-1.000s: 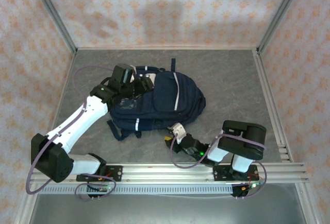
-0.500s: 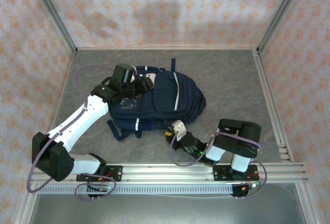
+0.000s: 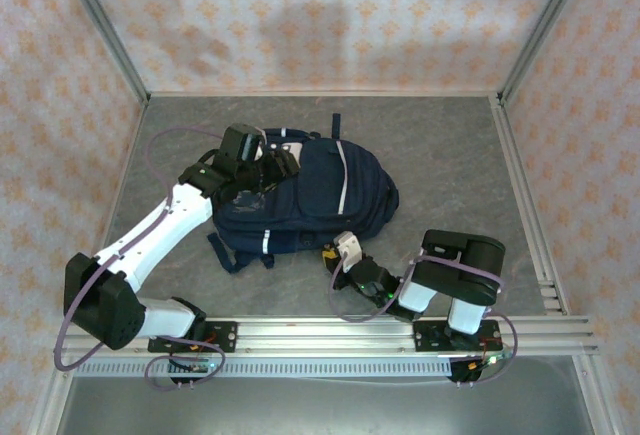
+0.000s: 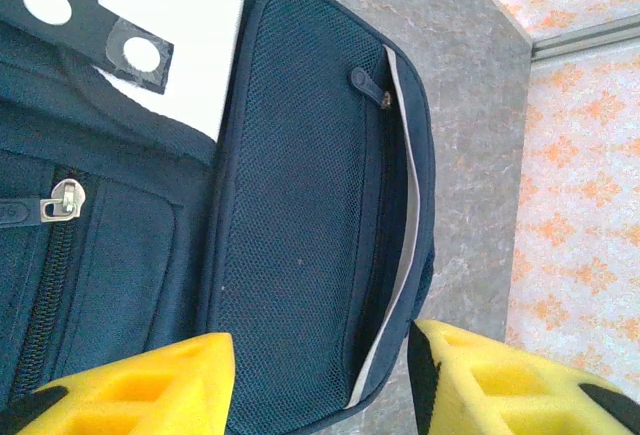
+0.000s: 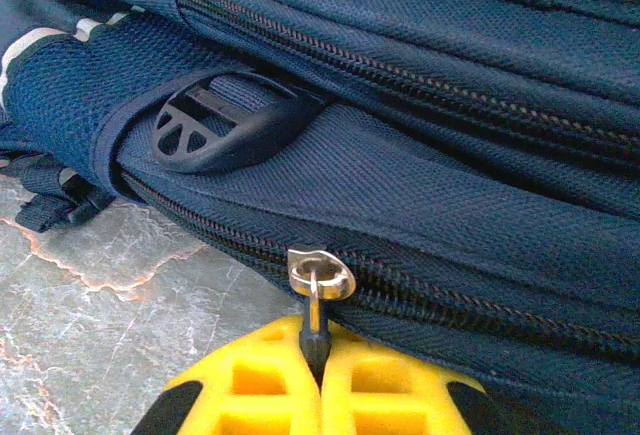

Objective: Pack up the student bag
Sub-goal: Zip the student bag at the center of the table.

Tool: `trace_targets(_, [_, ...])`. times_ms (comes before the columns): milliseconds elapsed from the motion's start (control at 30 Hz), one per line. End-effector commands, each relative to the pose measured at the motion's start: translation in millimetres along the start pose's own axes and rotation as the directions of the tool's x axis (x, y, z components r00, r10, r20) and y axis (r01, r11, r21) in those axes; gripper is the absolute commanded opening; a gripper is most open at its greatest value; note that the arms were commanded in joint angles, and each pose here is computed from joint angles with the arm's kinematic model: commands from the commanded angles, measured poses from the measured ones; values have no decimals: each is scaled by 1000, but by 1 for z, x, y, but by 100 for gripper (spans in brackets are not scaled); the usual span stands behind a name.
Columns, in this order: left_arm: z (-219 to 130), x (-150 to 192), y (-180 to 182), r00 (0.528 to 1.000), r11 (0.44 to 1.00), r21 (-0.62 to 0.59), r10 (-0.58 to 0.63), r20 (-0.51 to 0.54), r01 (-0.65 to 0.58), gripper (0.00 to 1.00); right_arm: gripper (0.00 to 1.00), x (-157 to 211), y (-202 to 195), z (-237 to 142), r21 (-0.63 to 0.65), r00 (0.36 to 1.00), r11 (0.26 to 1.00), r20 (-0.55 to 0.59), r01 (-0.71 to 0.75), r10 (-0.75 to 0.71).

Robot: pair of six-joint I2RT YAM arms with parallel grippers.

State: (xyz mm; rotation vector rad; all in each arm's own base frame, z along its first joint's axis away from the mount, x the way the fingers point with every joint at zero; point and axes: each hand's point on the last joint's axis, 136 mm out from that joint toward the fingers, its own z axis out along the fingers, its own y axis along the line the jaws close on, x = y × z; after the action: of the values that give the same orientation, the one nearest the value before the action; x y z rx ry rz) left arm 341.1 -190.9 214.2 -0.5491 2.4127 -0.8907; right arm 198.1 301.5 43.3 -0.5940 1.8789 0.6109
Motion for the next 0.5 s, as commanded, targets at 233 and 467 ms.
trace_targets(233, [-6, 26, 17, 996, 998, -6, -61, -66, 60, 51, 0, 1, -12, -3, 86, 994, 996, -109, 31, -21])
trace_targets(467, [-40, 76, 59, 985, 982, -103, -162, -63, 155, 59, 0, -15, -26, -6, 205, 990, 978, -143, 25, 5])
